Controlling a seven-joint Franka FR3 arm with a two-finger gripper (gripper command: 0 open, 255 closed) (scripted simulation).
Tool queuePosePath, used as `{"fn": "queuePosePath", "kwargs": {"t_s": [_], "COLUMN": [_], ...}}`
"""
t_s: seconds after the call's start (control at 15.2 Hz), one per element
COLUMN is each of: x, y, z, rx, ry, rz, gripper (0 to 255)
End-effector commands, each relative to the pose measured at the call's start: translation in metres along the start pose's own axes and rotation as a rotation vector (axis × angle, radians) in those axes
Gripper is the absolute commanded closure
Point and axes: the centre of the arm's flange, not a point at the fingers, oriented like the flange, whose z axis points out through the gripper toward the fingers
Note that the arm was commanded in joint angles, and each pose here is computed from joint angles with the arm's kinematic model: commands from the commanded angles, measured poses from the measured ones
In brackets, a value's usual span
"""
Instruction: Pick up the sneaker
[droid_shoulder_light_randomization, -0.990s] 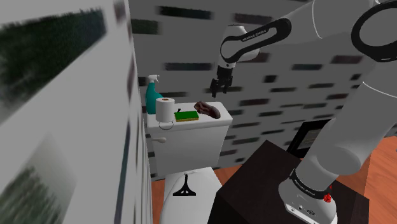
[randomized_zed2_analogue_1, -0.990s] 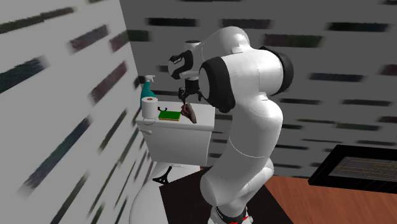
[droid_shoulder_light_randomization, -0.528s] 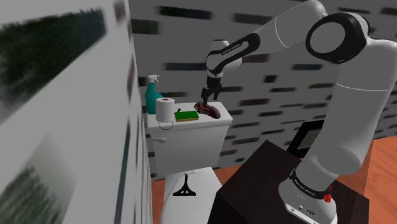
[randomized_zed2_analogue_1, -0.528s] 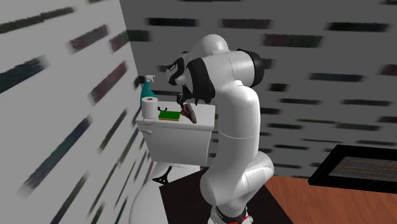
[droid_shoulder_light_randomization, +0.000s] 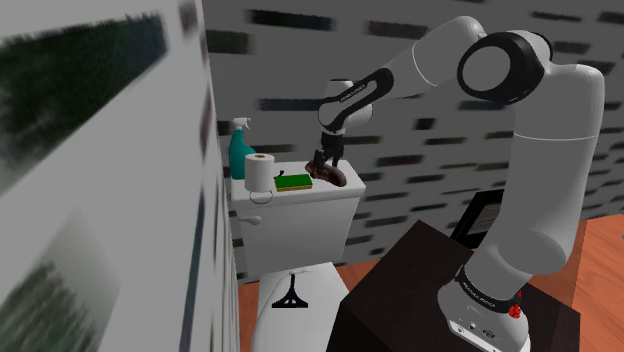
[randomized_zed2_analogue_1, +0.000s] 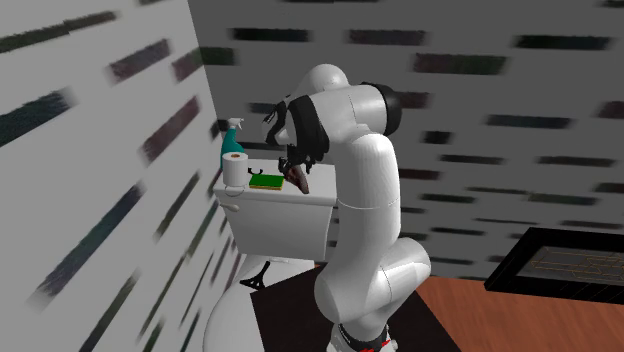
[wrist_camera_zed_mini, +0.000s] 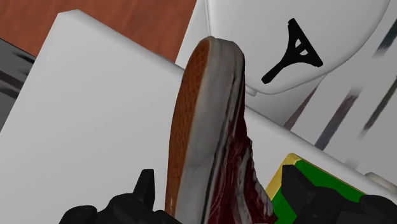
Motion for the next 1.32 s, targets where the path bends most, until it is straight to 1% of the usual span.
{"fn": "queuePosePath", "kwargs": {"t_s": [0.0,0.07,0.13,0.73,1.25], "x": [-0.001,-0.001,0.000,-0.001,-0.002], "y": [0.001,0.001,0.000,0.001,-0.001], "z": [0.007,0.007,0.007,0.007,-0.035], "rx": [0.000,0.000,0.000,0.000,0.000], "ry": [0.000,0.000,0.001,0.000,0.000], "rz": [0.000,0.000,0.000,0.000,0.000], "gripper": [0,0,255,255,255]}}
